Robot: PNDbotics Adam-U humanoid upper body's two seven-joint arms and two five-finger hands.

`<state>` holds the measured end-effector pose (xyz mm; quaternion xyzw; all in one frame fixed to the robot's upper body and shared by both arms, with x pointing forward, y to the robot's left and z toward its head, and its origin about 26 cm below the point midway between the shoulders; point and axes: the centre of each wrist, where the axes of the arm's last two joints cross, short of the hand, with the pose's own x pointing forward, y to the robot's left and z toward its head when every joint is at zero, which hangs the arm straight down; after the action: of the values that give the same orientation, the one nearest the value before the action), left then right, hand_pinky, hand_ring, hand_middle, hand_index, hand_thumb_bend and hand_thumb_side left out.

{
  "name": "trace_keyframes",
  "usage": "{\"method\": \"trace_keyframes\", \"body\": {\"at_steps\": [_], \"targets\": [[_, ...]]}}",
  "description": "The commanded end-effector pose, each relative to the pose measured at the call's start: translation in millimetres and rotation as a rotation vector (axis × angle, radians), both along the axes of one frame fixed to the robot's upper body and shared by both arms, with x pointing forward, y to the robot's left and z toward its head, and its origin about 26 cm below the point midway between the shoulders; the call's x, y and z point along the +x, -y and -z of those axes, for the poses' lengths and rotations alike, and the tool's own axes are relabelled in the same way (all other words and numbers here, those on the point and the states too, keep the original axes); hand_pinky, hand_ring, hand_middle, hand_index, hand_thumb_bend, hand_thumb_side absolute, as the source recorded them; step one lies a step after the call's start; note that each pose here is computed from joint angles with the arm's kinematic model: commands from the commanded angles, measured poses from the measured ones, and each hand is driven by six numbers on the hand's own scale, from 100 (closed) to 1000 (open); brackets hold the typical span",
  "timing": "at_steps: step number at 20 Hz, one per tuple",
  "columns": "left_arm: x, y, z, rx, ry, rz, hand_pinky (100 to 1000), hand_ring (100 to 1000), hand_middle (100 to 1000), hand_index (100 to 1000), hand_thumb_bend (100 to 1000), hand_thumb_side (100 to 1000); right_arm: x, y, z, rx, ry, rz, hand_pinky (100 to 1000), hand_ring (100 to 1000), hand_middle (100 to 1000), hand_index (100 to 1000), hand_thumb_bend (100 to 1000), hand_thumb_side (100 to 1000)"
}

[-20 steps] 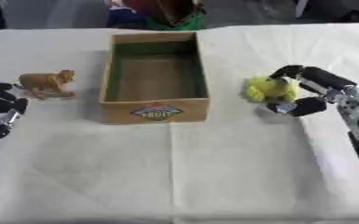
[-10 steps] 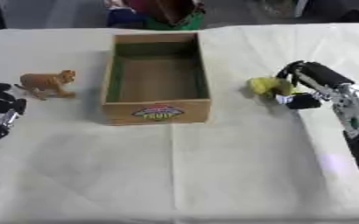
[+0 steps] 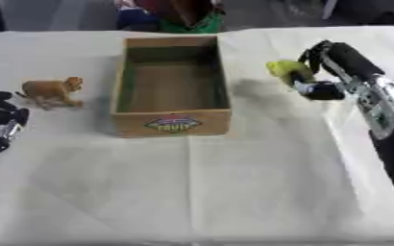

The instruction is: Pick up objects on the table and place them in the box.

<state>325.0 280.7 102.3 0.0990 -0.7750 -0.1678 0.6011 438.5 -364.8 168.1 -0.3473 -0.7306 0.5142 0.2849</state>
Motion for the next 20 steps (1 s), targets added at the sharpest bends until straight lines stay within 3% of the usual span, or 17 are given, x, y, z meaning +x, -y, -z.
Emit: {"method": "trace_keyframes", "body": {"at_steps": [1, 7, 11, 12, 15, 19, 20], "targets": [[1.1, 0, -7.5, 0.007, 0.021, 0.013, 656, 568, 550, 735, 367, 208, 7.1, -24, -39.6, -0.006, 0.070, -0.104, 585, 452, 322, 411, 100, 390], [1.8, 2, -8.8, 0.006, 0.023, 0.026, 656, 568, 550, 735, 368, 206, 25.8, -74, -59.0, -0.027, 0.058, -0.243, 597, 472, 339, 431, 100, 411], [2.2, 4, -9.4, 0.006, 0.023, 0.033, 656, 568, 550, 734, 369, 208, 36.8, -94, -55.7, -0.076, 0.029, -0.283, 612, 496, 378, 477, 101, 457], [2.3, 4, -9.5, 0.006, 0.022, 0.034, 656, 568, 550, 734, 369, 208, 38.8, -98, -53.3, -0.095, 0.020, -0.292, 622, 513, 409, 510, 140, 491], [2.7, 5, -9.9, 0.005, 0.023, 0.036, 656, 568, 549, 734, 369, 208, 42.6, -106, -43.9, -0.155, -0.012, -0.317, 638, 544, 477, 577, 139, 528], [3.1, 5, -10.1, 0.007, 0.024, 0.037, 656, 568, 549, 734, 370, 208, 43.4, -111, -34.4, -0.202, -0.037, -0.346, 657, 595, 578, 711, 283, 591], [3.3, 5, -10.3, 0.009, 0.024, 0.036, 656, 568, 549, 734, 370, 207, 43.1, -111, -34.3, -0.204, -0.035, -0.351, 670, 628, 645, 771, 345, 604]]}}
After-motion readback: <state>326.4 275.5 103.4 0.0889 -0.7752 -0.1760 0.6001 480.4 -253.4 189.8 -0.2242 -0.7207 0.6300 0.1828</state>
